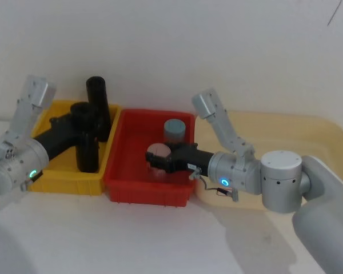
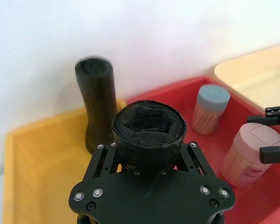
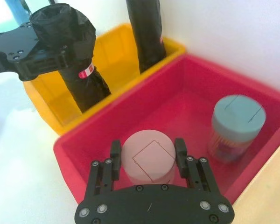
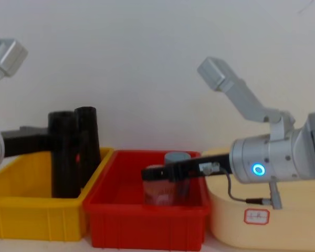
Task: Pick up the garbage bag with the one hand and transfer it to the other hand.
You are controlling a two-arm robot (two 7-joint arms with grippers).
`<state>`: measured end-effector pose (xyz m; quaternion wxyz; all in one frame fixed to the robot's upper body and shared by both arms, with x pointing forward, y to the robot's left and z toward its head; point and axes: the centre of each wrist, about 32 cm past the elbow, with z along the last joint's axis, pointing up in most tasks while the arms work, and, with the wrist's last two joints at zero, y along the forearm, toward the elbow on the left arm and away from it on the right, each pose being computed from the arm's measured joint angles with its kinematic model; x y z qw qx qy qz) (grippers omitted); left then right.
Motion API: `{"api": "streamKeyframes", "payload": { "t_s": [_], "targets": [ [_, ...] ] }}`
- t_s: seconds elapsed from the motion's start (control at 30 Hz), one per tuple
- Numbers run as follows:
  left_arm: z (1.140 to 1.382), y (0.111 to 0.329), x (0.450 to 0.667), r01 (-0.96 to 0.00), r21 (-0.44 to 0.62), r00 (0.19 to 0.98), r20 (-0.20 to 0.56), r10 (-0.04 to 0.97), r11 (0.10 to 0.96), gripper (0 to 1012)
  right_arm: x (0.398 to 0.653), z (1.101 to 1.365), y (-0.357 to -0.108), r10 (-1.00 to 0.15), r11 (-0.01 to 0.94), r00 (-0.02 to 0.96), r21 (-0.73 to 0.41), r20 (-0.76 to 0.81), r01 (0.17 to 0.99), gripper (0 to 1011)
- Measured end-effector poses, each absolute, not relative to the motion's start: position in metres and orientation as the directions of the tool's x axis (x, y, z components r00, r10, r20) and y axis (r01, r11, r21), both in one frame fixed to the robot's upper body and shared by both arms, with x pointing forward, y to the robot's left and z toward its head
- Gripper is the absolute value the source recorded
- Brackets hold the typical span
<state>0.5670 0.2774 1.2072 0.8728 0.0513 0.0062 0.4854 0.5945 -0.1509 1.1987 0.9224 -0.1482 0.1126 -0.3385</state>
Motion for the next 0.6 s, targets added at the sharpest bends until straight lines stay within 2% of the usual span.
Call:
{"api": "streamKeyframes", "payload": {
  "t_s": [0.2, 0.6],
  "targets": [
    [1.223, 0.273, 0.568, -0.845, 0.051, 0.534, 0.068, 0.842, 0.532, 466, 0.592, 1.21, -0.154, -0.662, 0.733, 0.743, -0.293, -0.097, 0.614, 666],
    [1.273, 0.253, 0.581, -0.797, -0.101, 0.583, 0.129, 0.802, 0.596, 466, 0.58, 1.246, -0.17, -0.703, 0.708, 0.71, -0.133, -0.039, 0.694, 666]
  ]
}}
